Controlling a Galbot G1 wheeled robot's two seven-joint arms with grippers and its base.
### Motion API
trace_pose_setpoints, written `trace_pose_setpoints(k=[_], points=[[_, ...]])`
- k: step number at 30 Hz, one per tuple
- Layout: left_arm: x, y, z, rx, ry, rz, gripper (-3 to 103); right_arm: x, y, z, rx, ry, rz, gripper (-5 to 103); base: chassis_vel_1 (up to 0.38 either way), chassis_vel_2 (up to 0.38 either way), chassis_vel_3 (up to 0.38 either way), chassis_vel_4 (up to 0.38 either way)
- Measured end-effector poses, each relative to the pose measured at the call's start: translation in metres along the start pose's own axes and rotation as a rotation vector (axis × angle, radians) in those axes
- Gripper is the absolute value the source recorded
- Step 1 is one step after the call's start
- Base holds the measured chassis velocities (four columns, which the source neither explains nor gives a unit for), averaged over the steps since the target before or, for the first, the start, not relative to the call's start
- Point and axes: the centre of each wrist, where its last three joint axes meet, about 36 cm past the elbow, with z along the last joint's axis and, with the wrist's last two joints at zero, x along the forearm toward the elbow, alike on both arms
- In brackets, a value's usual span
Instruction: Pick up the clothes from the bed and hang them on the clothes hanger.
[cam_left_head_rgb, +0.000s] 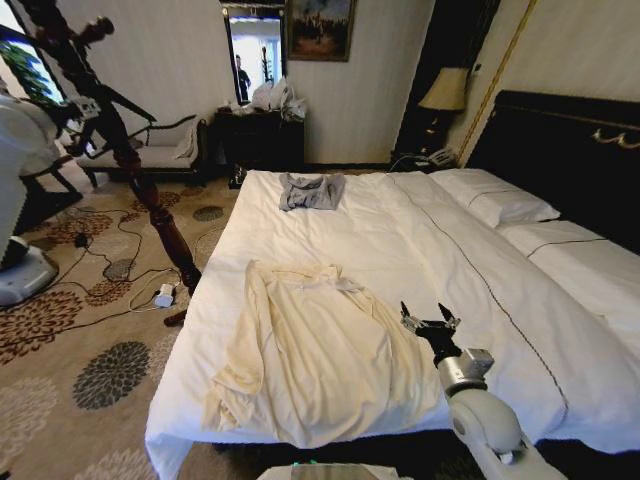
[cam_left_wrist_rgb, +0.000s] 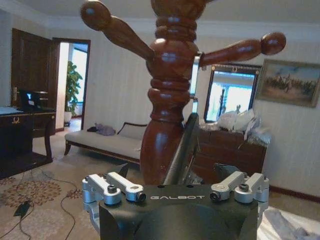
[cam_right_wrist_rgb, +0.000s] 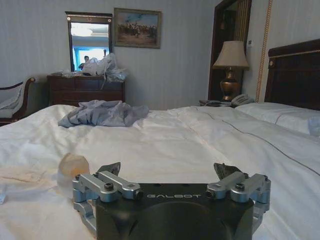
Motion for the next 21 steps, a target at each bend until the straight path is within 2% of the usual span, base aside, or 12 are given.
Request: trace_pose_setpoints(k=[4, 8, 12, 21], points=[[-0.007, -0.008, -0.008, -0.029, 0.021, -0.001, 97, 0.001, 0.008, 0.005, -0.017, 0.004, -0.004, 100, 0.000, 0.000, 0.000, 0.000], [-0.017, -0.015, -0.018, -0.033, 0.048, -0.007, 97, -0.001, 0.011, 0.004, -0.027, -0.003, -0.007, 100, 0.000, 0.000, 0.000, 0.000], [-0.031, -0.025, -0.033, -0.034, 0.102, -0.021, 96, -0.001, 0.010, 0.002, -0.028, -0.009, -0.006, 100, 0.000, 0.000, 0.000, 0.000], [-0.045, -0.030, -0.031, -0.057, 0.198, -0.051, 92, 0.001, 0.010, -0.001, -0.031, -0.017, -0.004, 100, 0.000, 0.000, 0.000, 0.000]])
